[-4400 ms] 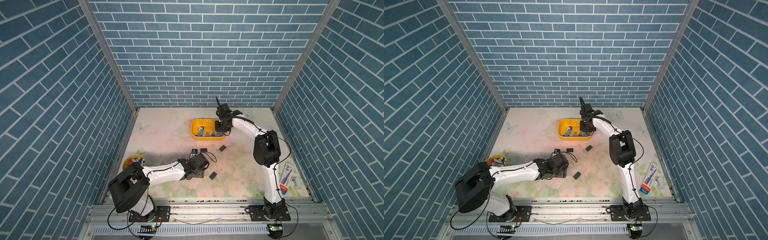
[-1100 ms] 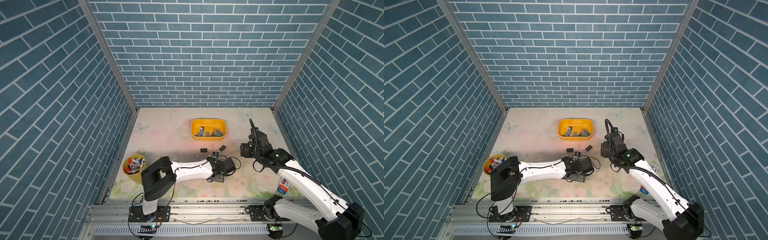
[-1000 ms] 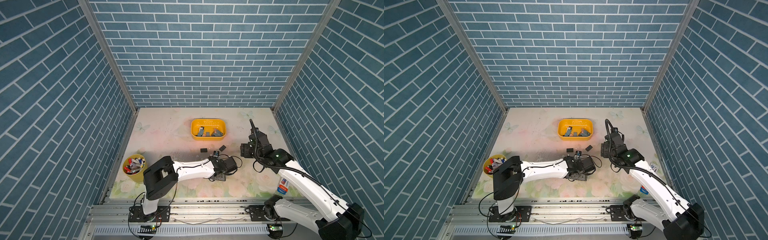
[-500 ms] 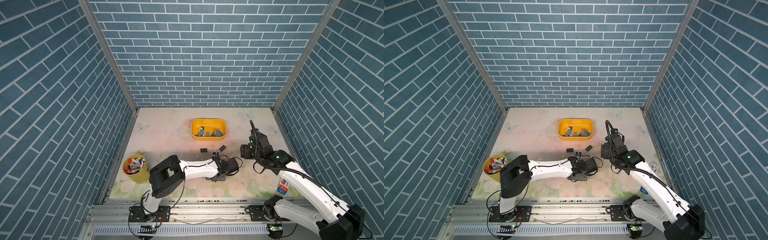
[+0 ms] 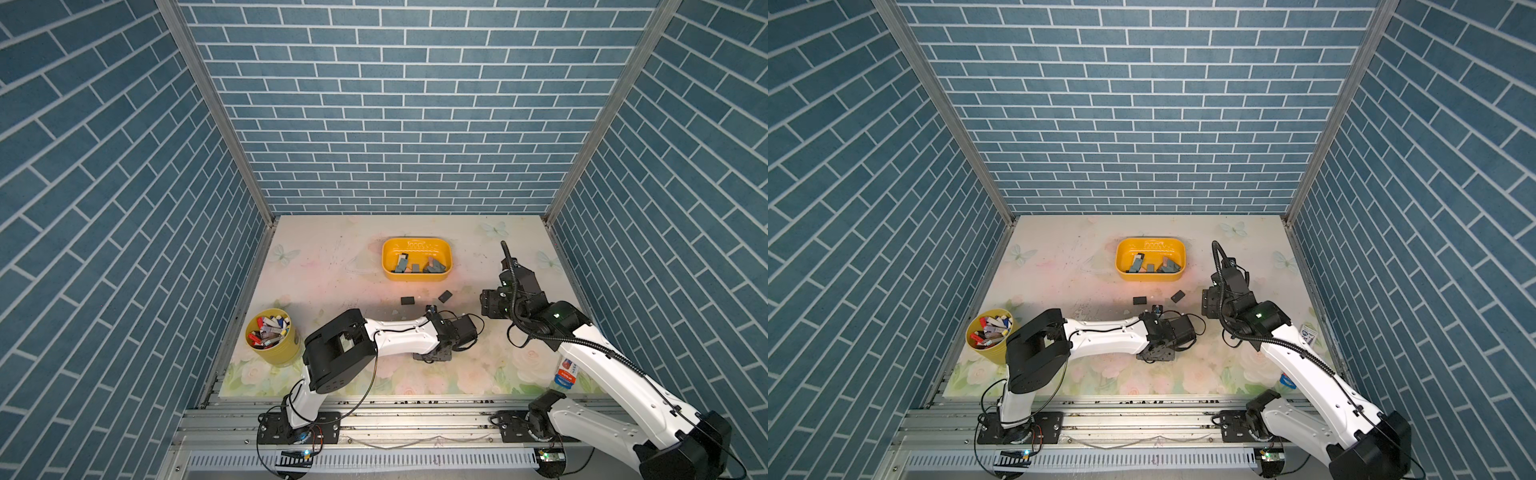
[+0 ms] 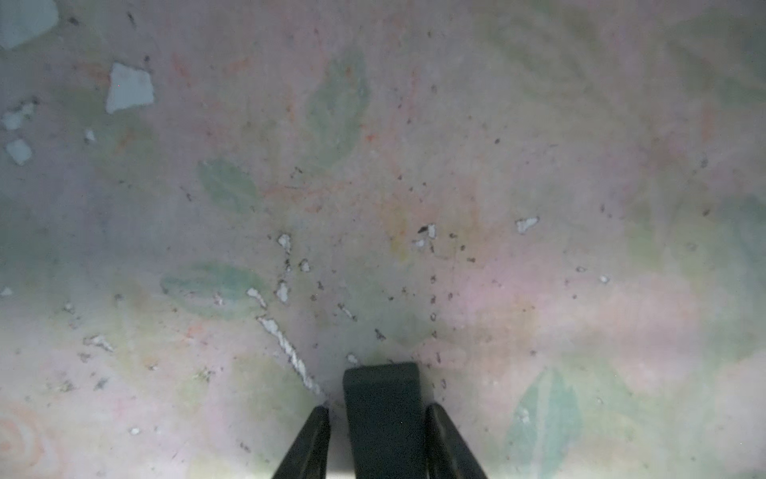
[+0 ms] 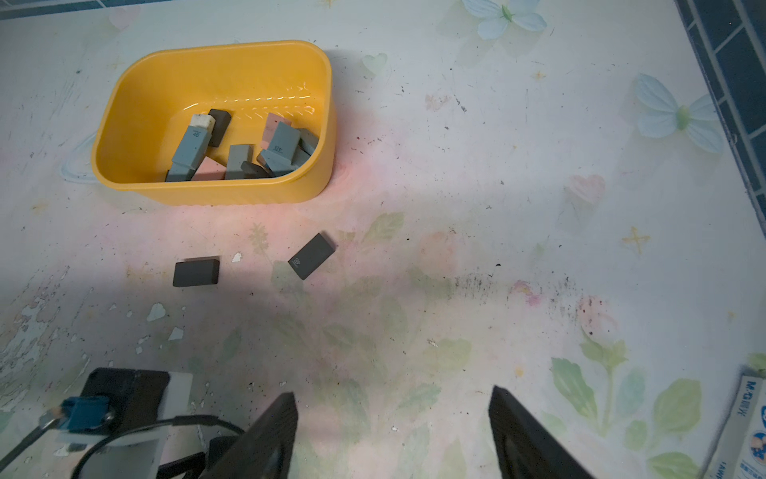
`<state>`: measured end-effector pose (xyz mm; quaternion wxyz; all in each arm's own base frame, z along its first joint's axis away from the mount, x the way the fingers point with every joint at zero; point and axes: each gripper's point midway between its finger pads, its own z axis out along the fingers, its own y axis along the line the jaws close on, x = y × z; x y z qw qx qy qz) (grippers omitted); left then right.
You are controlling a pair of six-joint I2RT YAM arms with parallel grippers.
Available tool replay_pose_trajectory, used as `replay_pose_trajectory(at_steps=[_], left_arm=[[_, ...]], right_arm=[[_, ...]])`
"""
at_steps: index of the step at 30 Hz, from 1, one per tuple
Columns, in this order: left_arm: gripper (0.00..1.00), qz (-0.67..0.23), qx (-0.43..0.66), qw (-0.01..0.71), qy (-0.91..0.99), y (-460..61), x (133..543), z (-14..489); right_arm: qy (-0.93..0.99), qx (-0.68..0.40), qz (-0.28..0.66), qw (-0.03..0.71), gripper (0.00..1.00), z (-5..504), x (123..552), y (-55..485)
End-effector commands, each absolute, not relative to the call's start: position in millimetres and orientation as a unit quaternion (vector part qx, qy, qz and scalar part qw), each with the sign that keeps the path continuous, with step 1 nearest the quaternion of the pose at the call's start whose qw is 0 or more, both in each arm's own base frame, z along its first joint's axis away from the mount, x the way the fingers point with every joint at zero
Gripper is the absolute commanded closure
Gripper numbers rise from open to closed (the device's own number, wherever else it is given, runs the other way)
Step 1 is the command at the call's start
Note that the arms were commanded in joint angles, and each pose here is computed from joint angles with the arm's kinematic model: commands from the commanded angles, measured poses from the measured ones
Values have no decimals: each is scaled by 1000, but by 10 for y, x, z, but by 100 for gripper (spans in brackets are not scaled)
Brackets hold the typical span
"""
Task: Put the eraser in the storage box
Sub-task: Pick up the eraser from the center of the board.
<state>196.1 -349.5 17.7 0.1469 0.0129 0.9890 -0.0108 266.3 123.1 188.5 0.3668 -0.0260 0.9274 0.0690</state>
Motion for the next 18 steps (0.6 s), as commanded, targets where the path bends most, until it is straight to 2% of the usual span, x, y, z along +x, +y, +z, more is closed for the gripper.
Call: replay_pose_trajectory(at_steps=[1, 14, 18], left_arm=[[66, 6, 13, 129, 991, -3403, 1955, 19], [84, 19, 32, 152, 988, -3175, 2053, 248], [85, 23, 34, 177, 983, -3017, 2168, 451]], right_arm=[[928, -5, 80, 365, 25, 1881, 2648, 1231], [951, -6, 68, 302, 25, 1537, 2729, 1371], [955, -10, 81, 285, 26, 1446, 2826, 1515]])
